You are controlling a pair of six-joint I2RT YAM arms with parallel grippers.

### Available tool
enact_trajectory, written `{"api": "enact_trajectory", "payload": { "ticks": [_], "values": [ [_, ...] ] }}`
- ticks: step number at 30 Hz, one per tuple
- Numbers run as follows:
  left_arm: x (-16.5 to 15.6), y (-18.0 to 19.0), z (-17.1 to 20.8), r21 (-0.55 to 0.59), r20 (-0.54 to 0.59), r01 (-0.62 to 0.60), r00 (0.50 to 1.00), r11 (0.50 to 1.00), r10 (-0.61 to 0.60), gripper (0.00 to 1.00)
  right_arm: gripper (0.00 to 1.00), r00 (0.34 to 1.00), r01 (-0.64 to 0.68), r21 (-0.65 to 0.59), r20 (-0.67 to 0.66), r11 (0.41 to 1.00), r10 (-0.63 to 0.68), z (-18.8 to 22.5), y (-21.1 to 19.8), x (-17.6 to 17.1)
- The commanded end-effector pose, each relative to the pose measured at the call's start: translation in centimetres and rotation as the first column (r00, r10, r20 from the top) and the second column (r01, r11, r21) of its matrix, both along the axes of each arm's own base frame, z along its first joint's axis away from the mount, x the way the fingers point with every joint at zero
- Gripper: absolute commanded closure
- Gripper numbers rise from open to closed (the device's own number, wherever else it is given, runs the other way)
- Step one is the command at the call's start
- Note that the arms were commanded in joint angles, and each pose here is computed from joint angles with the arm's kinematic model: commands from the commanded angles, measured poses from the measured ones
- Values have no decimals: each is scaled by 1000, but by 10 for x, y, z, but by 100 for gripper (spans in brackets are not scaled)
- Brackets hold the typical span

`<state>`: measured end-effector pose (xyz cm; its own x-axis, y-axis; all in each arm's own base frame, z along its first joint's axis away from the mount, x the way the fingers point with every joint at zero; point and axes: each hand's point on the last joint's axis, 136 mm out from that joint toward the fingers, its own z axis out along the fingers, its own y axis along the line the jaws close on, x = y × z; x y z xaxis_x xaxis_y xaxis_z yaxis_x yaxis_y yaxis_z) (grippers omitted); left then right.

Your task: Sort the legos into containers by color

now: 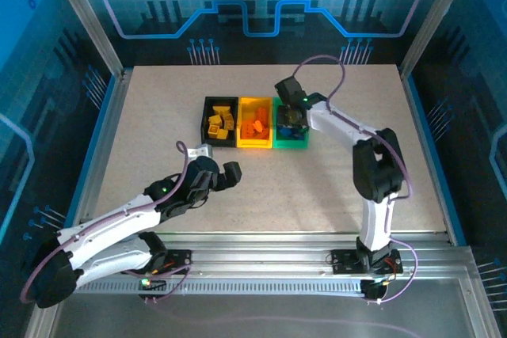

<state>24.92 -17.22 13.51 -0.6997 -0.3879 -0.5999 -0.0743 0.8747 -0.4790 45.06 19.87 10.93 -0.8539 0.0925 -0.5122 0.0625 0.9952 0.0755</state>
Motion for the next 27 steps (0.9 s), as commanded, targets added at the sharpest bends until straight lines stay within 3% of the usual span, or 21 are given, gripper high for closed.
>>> {"api": "enact_trajectory", "payload": {
  "ticks": [1, 3, 5, 7, 12, 17, 21, 24, 27],
  "values": [
    [0, 5, 5, 1, 2, -12, 1000, 1000, 12, 1, 61, 1000, 11, -60, 15, 998, -10, 7, -4, 16],
    [0, 5, 5, 4, 1, -11, 1000, 1000, 11, 1, 53, 1000, 9, -53, 23, 999, -8, 8, -1, 21],
    [1, 7, 6, 10, 4, -15, 1000, 1000, 15, 1, 34, 999, 2, -37, 41, 999, 0, 14, 2, 24],
    [2, 8, 7, 15, 9, -17, 1000, 1000, 17, 1, 27, 997, -5, -17, 75, 1000, 6, 28, 3, 24],
    [7, 10, 19, 26, 43, -22, 999, 999, 21, 1, 23, 977, -11, 47, 211, 999, 1, 77, -4, 12],
    [18, 27, 44, 102, 120, -100, 989, 990, 87, 1, 22, 941, -34, 133, 337, 991, -13, 115, -20, -24],
    [35, 36, 69, 144, 262, -155, 958, 977, 113, 1, 15, 919, -52, 151, 393, 987, -12, 123, -34, -50],
    [49, 44, 81, 174, 370, -205, 920, 963, 129, 1, 0, 907, -17, 153, 418, 988, -49, 118, -50, -67],
    [67, 68, 85, 198, 431, -295, 883, 935, 187, 1, 0, 890, 67, 170, 435, 983, -136, 112, -72, -85]
  ]
}}
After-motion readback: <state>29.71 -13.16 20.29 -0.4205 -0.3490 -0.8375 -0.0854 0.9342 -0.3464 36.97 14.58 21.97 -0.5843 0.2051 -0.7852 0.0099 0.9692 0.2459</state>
